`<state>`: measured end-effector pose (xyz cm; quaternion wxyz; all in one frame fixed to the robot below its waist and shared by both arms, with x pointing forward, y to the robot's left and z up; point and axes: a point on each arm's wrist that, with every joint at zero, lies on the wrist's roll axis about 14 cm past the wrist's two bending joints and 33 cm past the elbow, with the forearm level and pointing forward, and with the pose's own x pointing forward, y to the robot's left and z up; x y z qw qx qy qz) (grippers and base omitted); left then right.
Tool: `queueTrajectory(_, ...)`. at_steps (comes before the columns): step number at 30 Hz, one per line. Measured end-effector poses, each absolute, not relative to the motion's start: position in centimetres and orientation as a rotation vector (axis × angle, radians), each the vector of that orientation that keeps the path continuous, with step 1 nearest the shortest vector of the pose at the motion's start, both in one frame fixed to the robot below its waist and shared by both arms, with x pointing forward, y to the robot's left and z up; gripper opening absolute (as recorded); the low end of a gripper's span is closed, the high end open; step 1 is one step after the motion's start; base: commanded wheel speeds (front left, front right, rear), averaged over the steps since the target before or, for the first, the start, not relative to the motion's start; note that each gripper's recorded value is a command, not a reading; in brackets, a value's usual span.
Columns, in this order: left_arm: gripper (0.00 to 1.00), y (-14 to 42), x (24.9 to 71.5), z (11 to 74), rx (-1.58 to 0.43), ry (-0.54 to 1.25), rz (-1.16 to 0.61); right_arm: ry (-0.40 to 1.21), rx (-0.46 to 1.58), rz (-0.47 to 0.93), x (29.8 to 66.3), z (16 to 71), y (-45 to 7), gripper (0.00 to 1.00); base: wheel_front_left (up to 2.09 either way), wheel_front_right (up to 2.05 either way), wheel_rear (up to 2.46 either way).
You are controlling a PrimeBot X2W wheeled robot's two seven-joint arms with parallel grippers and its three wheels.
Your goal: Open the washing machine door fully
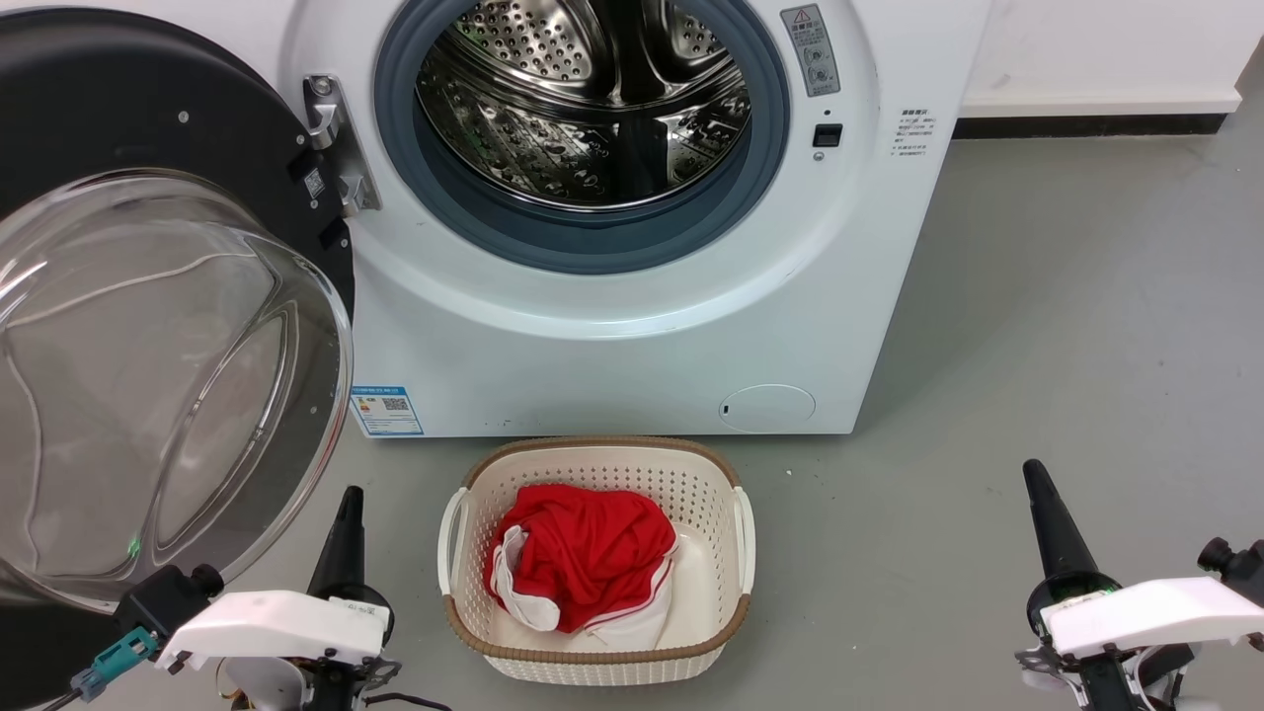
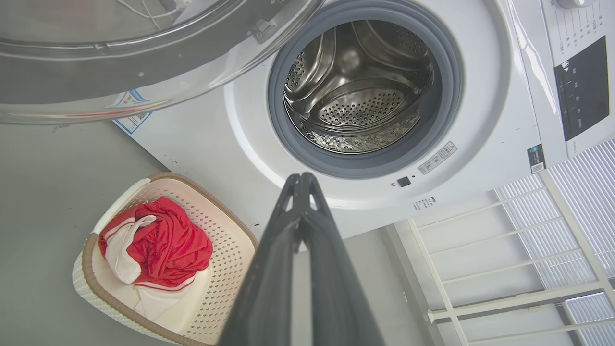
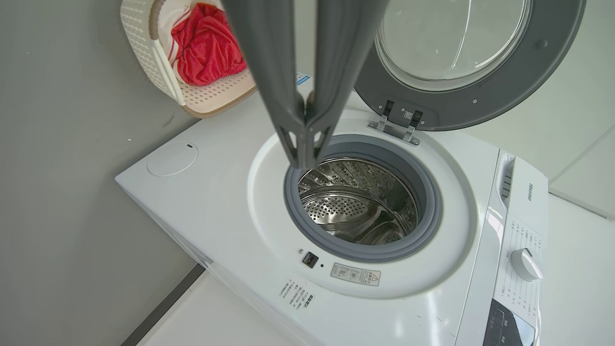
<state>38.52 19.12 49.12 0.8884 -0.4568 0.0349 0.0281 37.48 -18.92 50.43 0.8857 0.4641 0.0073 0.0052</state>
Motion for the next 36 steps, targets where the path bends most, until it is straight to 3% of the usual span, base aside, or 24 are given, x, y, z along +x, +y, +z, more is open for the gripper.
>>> queueTrajectory(36, 0.00, 19.56, 38.66, 49.60, -1.353, 0.053, 0.039, 0.019, 1.353, -0.012, 38.21, 50.20, -19.70, 0.00, 0.00, 0.00, 0.00)
